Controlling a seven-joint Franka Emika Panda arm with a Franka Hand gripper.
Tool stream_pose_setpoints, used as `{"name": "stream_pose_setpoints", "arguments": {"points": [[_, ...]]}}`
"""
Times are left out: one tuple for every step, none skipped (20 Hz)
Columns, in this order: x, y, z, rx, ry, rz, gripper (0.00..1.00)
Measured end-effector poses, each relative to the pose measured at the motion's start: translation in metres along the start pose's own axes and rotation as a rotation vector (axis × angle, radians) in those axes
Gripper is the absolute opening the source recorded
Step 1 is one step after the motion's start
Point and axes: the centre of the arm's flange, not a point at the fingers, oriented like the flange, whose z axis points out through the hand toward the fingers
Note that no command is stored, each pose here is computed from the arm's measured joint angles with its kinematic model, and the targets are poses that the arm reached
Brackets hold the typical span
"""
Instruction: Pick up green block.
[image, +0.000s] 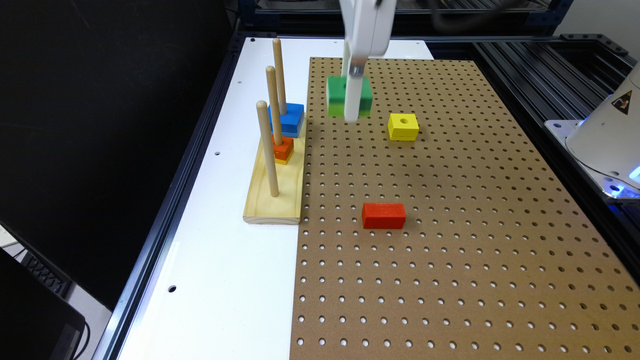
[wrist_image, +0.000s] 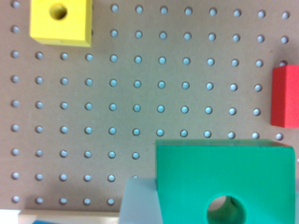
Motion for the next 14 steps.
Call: {"name": "stream_pose_setpoints", "arguments": {"points": [[-0.0011, 0.001, -0.004, -0.0009, 0.0012, -0.0005, 0.00], [-0.0014, 0.001, -0.005, -0.0011, 0.0014, -0.0008, 0.00], [-0.0014, 0.001, -0.004, -0.0020, 0.0002, -0.0007, 0.00], [-0.0009, 0.000, -0.005, 0.0002, 0.0023, -0.0007, 0.00], [-0.0004, 0.000, -0.010, 0.0046, 0.0071, -0.0008, 0.00], [-0.0003, -0.001, -0.016, 0.0064, 0.0107, -0.0010, 0.00], [-0.0007, -0.001, -0.025, 0.0069, 0.0134, -0.0010, 0.00], [-0.0014, 0.000, -0.031, 0.0067, 0.0151, -0.0008, 0.00], [-0.0027, 0.001, -0.037, 0.0061, 0.0167, -0.0006, 0.00], [-0.0039, 0.002, -0.042, 0.0054, 0.0177, -0.0005, 0.00], [-0.0045, 0.003, -0.045, 0.0057, 0.0190, -0.0004, 0.00], [-0.0047, 0.003, -0.046, 0.0062, 0.0197, -0.0005, 0.00], [-0.0047, 0.003, -0.045, 0.0057, 0.0192, -0.0005, 0.00], [-0.0047, 0.003, -0.045, 0.0051, 0.0186, -0.0004, 0.00]]}}
